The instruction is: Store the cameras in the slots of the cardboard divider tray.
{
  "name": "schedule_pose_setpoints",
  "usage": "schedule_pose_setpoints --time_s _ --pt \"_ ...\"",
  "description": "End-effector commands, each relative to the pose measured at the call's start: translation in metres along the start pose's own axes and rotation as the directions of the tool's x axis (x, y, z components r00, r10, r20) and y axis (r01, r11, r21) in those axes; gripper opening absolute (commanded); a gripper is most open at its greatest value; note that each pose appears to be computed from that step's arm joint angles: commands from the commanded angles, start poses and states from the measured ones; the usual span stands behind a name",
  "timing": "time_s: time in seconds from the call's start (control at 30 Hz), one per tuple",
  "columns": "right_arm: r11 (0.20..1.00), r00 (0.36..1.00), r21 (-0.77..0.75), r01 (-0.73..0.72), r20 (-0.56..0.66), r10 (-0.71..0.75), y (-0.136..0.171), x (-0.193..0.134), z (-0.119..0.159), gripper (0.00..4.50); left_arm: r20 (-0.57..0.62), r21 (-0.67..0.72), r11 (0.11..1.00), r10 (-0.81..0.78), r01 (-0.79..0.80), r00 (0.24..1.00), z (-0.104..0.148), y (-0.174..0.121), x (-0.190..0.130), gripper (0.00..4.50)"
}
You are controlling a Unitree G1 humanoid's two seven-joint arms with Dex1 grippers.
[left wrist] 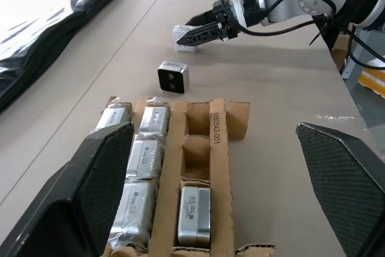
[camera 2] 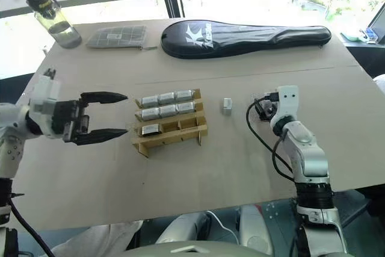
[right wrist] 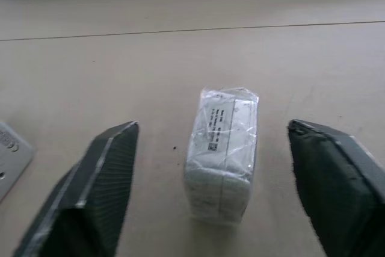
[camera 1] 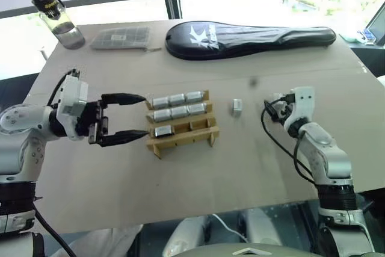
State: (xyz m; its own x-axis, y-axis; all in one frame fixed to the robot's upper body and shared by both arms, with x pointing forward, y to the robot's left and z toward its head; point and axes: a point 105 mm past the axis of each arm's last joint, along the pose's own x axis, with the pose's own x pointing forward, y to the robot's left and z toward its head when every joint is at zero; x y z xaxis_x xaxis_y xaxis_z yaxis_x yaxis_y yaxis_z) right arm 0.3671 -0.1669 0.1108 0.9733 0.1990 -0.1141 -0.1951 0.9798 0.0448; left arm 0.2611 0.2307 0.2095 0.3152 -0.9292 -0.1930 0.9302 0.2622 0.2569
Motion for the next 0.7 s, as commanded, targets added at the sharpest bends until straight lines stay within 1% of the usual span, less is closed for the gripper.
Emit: schedule_pose_setpoints --time_s 0.03,0.07,0.1,0.13,0.17,0.2,0.27,0.3,0.33,0.4,0.47,0.53,0.63,0.7 --pt "1.000 0.999 -0.021 0.009 0.041 -0.008 -0.001 0.001 0.012 2.21 -0.009 0.031 0.999 0.009 -0.008 1.000 0.008 0.000 -0.005 4.50" --pt "1.000 0.999 -0.022 0.010 0.045 -0.009 -0.002 0.001 0.013 1.82 -0.010 0.027 1.000 0.008 -0.008 1.000 0.007 0.000 -0.006 4.50" --pt "1.000 0.999 -0.024 0.010 0.051 -0.009 -0.003 0.000 0.015 1.13 -0.009 0.023 1.000 0.008 -0.008 1.000 0.007 0.000 -0.006 4.50" --pt "0.999 0.998 -0.039 0.007 0.059 -0.005 -0.004 -0.001 0.017 0.81 -0.011 0.019 1.000 0.009 -0.009 1.000 0.006 0.000 -0.006 4.50" --pt "0.998 0.998 -0.058 0.004 0.069 0.000 -0.005 -0.002 0.020 0.81 -0.014 0.018 1.000 0.010 -0.010 1.000 0.006 0.000 -0.007 4.50" --pt "0.993 0.994 -0.117 -0.015 0.105 0.027 -0.004 -0.006 0.029 0.81 -0.016 0.031 0.999 0.023 -0.022 1.000 0.006 0.001 -0.008 4.50" --pt "0.971 0.979 -0.220 -0.095 0.153 0.131 0.009 -0.014 0.043 0.81 -0.008 0.035 0.998 0.049 -0.049 0.999 0.007 0.004 -0.011 4.50" --pt "0.951 0.961 -0.259 -0.169 0.171 0.217 0.021 -0.018 0.051 0.81 -0.004 0.030 0.998 0.053 -0.053 0.999 0.007 0.004 -0.012 4.50" --pt "0.914 0.925 -0.304 -0.268 0.185 0.332 0.037 -0.024 0.062 0.81 -0.003 0.023 0.998 0.054 -0.054 0.999 0.007 0.003 -0.012 4.50" --pt "0.836 0.849 -0.370 -0.405 0.187 0.494 0.061 -0.031 0.076 0.81 -0.004 0.011 0.999 0.052 -0.052 0.999 0.003 0.001 -0.011 4.50" --pt "0.697 0.716 -0.428 -0.575 0.148 0.682 0.093 -0.042 0.086 0.81 -0.007 0.003 0.999 0.045 -0.045 0.999 0.000 0.000 -0.011 4.50" --pt "0.506 0.549 -0.483 -0.715 0.060 0.834 0.121 -0.054 0.087 0.81 -0.004 -0.001 0.999 0.043 -0.043 0.999 -0.001 0.000 -0.013 4.50" --pt "0.233 0.303 -0.499 -0.835 -0.063 0.951 0.153 -0.063 0.084 0.81 -0.038 0.012 0.999 0.052 -0.052 0.998 -0.008 0.001 -0.021 4.50" --pt "0.095 0.179 -0.487 -0.868 -0.128 0.975 0.168 -0.064 0.080 0.81 -0.044 0.021 0.998 0.056 -0.055 0.997 -0.012 0.000 -0.026 4.50"
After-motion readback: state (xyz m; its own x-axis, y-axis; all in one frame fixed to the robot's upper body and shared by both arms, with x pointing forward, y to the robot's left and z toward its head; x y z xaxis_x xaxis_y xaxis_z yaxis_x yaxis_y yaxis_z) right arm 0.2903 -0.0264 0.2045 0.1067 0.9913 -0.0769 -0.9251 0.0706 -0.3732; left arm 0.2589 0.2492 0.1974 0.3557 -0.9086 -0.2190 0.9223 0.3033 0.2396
